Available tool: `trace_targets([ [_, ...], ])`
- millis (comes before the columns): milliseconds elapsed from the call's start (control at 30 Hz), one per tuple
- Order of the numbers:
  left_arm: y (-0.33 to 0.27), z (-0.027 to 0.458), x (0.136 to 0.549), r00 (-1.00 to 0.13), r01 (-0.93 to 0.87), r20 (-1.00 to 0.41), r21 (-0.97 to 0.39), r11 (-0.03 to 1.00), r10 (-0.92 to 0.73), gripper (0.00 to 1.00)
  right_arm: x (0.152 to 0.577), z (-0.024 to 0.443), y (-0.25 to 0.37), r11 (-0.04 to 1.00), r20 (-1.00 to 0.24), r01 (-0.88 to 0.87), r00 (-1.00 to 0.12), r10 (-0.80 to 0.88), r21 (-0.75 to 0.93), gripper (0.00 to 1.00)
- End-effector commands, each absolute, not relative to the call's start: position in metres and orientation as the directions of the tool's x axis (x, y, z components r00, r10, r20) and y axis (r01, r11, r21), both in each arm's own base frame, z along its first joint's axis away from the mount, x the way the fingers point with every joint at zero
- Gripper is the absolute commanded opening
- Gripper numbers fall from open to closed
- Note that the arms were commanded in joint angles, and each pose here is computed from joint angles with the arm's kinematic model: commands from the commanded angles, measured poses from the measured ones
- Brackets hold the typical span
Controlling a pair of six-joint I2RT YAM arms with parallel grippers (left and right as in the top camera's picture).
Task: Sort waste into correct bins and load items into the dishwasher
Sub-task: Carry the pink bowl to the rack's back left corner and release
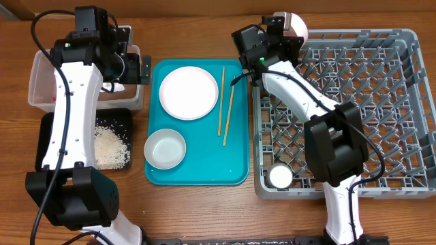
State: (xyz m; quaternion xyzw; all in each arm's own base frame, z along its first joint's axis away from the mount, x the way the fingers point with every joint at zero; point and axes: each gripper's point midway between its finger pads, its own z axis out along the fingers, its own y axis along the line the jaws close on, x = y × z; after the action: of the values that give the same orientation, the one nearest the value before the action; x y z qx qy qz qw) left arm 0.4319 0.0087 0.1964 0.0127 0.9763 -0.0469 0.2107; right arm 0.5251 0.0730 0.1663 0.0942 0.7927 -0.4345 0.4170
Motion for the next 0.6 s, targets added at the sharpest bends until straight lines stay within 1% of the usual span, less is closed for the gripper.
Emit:
trace_targets([
  [0, 0.011, 0.212, 0.435, -0.893, 0.039, -0.451, -0.078, 0.996, -0.001, 1.00, 0.517, 0.154, 0.087, 0.600, -0.699, 0.458, -0.669, -0.254, -0.656, 0.04],
  [67, 0.011, 0.212, 0.435, -0.893, 0.039, -0.451, -0.078, 0.996, -0.001, 1.00, 0.512, 0.152, 0.097, 0.603, -0.679, 0.426, -0.679, -0.279, -0.674, 0.06],
  [100, 0.011, 0.212, 0.435, -0.893, 0.039, -0.451, -0.079, 0.996, -0.001, 1.00, 0.509, 0.151, 0.103, 0.603, -0.667, 0.409, -0.685, -0.293, -0.685, 0.12],
  [167, 0.011, 0.212, 0.435, -0.893, 0.039, -0.451, -0.079, 0.996, -0.001, 1.00, 0.503, 0.149, 0.115, 0.602, -0.642, 0.373, -0.695, -0.322, -0.706, 0.42],
  [200, 0.011, 0.212, 0.435, -0.893, 0.039, -0.451, -0.078, 0.996, -0.001, 1.00, 0.501, 0.149, 0.118, 0.602, -0.638, 0.365, -0.696, -0.329, -0.710, 0.47],
  [233, 0.011, 0.212, 0.435, -0.893, 0.039, -0.451, -0.078, 0.996, -0.001, 1.00, 0.499, 0.148, 0.123, 0.603, -0.632, 0.354, -0.697, -0.339, -0.715, 0.56],
  [300, 0.011, 0.212, 0.435, -0.893, 0.039, -0.451, -0.078, 0.996, -0.001, 1.00, 0.495, 0.148, 0.132, 0.605, -0.621, 0.333, -0.697, -0.358, -0.723, 0.67],
  [333, 0.011, 0.212, 0.435, -0.893, 0.039, -0.451, -0.078, 0.996, -0.001, 1.00, 0.492, 0.148, 0.137, 0.607, -0.612, 0.317, -0.699, -0.370, -0.729, 0.70],
  [433, 0.011, 0.212, 0.435, -0.893, 0.039, -0.451, -0.079, 0.996, -0.001, 1.00, 0.484, 0.143, 0.150, 0.646, -0.582, 0.243, -0.718, -0.381, -0.723, 0.72],
  [567, 0.011, 0.212, 0.435, -0.893, 0.039, -0.451, -0.078, 0.996, -0.001, 1.00, 0.471, 0.145, 0.155, 0.730, -0.602, 0.221, -0.736, -0.311, -0.647, 0.72],
])
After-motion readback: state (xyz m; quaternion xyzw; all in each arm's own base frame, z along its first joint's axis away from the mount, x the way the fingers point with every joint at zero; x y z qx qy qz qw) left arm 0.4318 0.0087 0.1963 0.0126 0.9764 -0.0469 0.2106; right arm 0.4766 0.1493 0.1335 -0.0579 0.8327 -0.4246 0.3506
